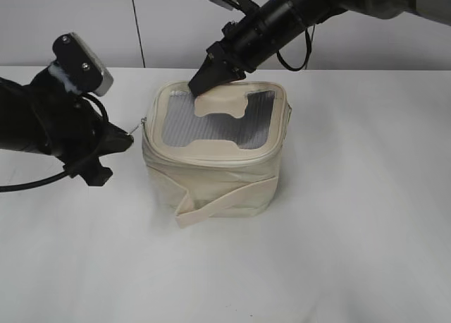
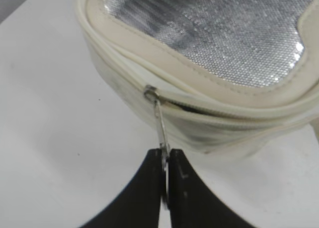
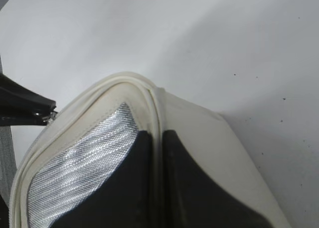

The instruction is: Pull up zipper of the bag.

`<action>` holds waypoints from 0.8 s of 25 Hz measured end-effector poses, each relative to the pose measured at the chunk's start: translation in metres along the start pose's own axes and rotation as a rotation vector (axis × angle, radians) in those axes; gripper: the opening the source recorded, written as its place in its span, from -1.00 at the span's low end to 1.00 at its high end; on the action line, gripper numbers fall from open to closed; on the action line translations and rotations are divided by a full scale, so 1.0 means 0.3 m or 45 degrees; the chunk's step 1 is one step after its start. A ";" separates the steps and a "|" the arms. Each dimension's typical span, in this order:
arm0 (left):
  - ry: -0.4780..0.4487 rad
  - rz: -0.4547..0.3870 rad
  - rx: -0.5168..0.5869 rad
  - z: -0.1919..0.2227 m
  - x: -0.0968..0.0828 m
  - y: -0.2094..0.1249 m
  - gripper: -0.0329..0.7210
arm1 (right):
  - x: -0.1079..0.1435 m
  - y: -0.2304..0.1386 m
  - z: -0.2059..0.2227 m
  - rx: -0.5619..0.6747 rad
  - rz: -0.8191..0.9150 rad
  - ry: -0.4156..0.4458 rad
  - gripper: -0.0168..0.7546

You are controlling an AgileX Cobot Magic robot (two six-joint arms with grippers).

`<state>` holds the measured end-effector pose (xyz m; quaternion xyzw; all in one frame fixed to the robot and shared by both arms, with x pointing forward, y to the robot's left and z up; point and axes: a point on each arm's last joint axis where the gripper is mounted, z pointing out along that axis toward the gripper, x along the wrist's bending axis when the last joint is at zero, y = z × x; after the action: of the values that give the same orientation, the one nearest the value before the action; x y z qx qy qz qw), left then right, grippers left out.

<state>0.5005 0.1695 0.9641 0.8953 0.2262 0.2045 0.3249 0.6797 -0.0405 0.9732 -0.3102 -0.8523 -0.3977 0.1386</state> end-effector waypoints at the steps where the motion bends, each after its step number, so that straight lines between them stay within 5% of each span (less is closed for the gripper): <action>1: -0.011 -0.015 0.004 -0.006 -0.010 -0.010 -0.86 | 0.000 0.000 0.000 -0.001 0.001 -0.001 -0.84; 7: -0.143 -0.045 -0.025 -0.041 -0.089 -0.023 -0.86 | -0.002 0.003 0.000 -0.011 0.014 -0.007 -0.84; 13: -0.296 0.046 -0.077 -0.013 -0.271 0.060 -0.88 | -0.003 0.002 0.005 -0.019 0.027 0.005 -0.84; 20: -0.231 0.006 -0.066 0.041 -0.358 0.123 -0.88 | -0.003 0.000 0.006 -0.013 0.022 0.008 -0.84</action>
<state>0.4295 0.0805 0.9567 0.9018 0.1884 0.1291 0.3668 0.6804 -0.0396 0.9716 -0.3168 -0.8472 -0.4017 0.1432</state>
